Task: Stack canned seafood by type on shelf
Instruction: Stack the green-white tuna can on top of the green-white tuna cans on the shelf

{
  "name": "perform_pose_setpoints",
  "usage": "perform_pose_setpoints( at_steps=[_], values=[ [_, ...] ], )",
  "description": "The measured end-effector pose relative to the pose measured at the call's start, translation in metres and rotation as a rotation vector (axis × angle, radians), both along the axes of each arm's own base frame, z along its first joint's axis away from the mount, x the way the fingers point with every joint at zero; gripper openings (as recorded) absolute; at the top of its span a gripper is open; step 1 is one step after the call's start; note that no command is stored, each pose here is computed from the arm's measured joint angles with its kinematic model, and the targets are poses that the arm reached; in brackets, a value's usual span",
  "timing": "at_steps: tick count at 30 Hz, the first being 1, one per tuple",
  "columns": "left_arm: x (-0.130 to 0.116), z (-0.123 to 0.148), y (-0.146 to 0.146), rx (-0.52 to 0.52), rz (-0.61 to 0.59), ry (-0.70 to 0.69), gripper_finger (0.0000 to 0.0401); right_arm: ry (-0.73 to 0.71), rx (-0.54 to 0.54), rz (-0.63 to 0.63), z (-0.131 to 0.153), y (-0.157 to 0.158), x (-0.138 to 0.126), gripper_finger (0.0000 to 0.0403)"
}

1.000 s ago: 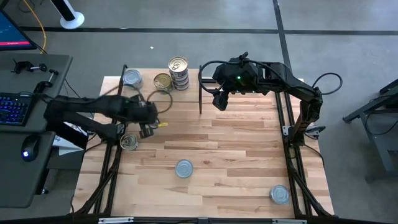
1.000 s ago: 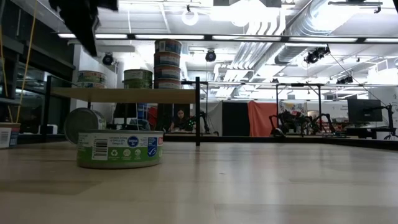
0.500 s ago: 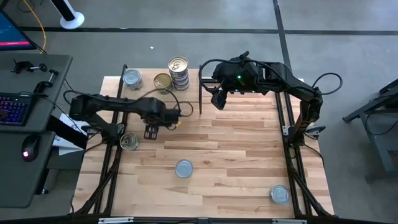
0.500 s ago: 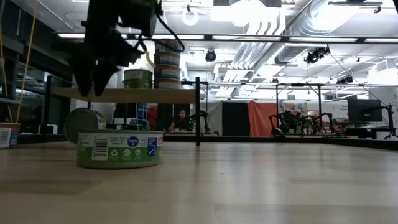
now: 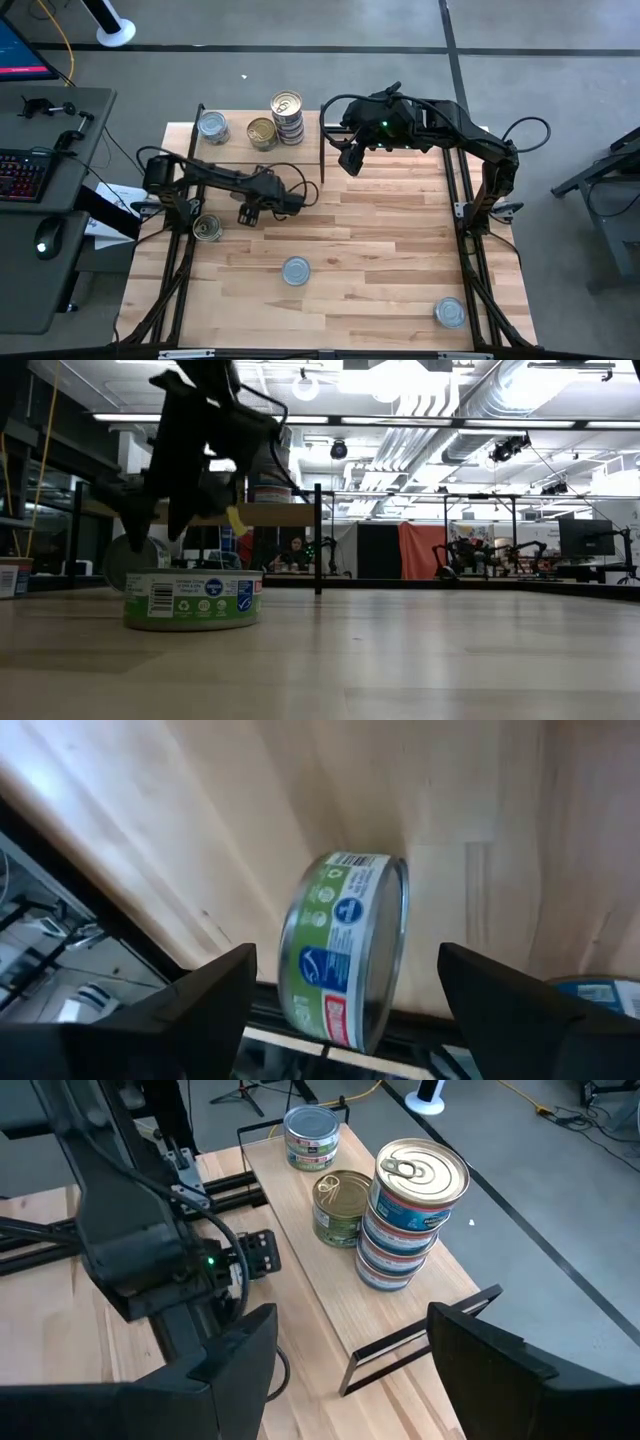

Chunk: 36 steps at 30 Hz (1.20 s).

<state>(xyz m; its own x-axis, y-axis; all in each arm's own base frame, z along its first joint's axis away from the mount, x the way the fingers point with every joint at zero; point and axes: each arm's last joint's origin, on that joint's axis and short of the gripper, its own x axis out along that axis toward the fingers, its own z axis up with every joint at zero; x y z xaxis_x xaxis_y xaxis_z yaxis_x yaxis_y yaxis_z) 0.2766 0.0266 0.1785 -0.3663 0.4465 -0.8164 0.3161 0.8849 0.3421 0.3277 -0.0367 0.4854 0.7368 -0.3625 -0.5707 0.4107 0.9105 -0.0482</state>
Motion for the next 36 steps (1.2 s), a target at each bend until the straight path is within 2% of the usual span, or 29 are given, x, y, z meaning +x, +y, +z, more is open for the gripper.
perform_pose_setpoints(
  at_steps=[4, 9, 13, 18, 21, 26, 32, 36],
  values=[
    [-0.002, -0.009, 0.005, -0.033, -0.044, 0.078, 0.0305, -0.003, 0.0, 0.0, 0.0, 0.0, 0.0, 0.0248],
    [-0.003, -0.011, 0.015, -0.056, -0.031, 0.083, 0.0305, -0.004, 0.0, 0.0, 0.0, 0.0, 0.0, 0.0248],
    [-0.004, -0.011, 0.024, -0.131, 0.001, 0.083, 0.0305, -0.003, 0.0, 0.0, 0.0, 0.0, 0.0, 0.0248],
    [-0.006, -0.012, 0.032, -0.173, 0.027, 0.08, 0.0305, -0.003, 0.0, 0.0, 0.0, 0.0, 0.0, 0.0248],
    [-0.006, -0.013, 0.033, -0.266, 0.047, 0.07, 0.0301, -0.003, 0.0, 0.0, 0.0, 0.0, 0.0, 0.0248],
    [-0.012, -0.02, 0.032, -0.271, 0.028, 0.107, 0.0252, -0.011, 0.017, -0.012, 0.0, 0.0, 0.0, 0.0248],
    [-0.016, -0.019, 0.031, -0.269, 0.026, 0.15, 0.0128, -0.007, 0.017, -0.012, 0.0, 0.0, 0.0, 0.0248],
    [-0.016, -0.016, 0.024, -0.281, 0.025, 0.144, 0.0119, -0.006, 0.017, -0.012, 0.0, 0.0, 0.0, 0.0248]
  ],
)
